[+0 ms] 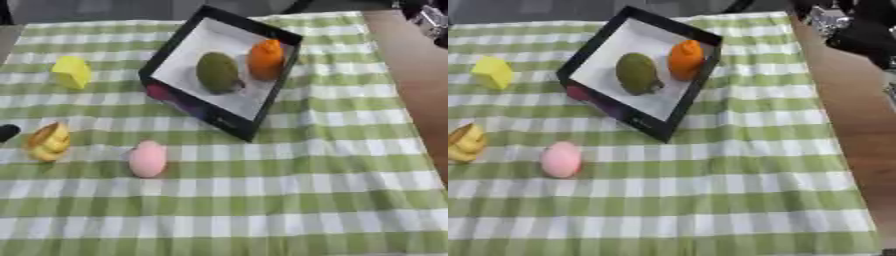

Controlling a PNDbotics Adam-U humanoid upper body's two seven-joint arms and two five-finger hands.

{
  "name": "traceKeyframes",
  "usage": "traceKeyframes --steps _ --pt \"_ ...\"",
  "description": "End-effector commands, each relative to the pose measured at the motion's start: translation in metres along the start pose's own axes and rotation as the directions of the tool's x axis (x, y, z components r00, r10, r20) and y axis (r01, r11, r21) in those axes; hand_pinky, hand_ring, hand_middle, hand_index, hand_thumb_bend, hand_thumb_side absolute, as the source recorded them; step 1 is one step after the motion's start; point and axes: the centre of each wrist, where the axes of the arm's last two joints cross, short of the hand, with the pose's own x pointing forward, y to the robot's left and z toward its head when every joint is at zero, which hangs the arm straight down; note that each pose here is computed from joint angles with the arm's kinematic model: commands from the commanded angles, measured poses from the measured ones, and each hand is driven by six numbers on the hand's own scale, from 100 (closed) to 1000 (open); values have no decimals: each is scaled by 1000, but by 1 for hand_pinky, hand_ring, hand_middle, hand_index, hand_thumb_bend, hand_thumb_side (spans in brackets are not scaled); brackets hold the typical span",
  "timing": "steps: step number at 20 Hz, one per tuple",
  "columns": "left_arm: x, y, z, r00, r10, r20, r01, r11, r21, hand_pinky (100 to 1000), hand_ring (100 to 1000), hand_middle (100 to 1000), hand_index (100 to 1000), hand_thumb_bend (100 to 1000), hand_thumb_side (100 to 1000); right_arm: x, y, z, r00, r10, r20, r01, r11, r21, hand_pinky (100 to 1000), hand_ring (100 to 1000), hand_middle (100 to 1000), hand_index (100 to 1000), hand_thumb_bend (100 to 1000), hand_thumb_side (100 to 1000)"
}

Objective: Pick up objects on the table and place them in the box.

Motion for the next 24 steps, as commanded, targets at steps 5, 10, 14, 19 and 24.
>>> traceKeyframes --steps 5,10,14,19,24 --pt "9 47 30 995 -103 -6 101 983 -151 938 813 765 837 686 161 9 -2 -2 1000 17 19 -17 1000 2 982 829 715 795 274 320" --pt "17 68 36 992 -103 -75 85 973 -214 928 805 748 823 633 100 8 2 -3 1000 -2 17 2 1000 13 982 826 711 794 274 322" --pt "22 64 22 989 -90 -114 59 965 -254 920 804 747 818 631 100 7 3 -4 1000 -9 13 9 1000 20 983 824 708 793 275 323" --pt "23 53 6 985 -91 -148 43 954 -296 915 803 752 819 640 100 6 3 -3 1000 -15 8 15 1000 21 983 822 705 792 274 325" --pt "18 46 4 983 -80 -163 24 946 -323 914 801 759 826 673 100 6 4 -3 1000 -17 6 17 1000 23 984 822 705 791 274 327"
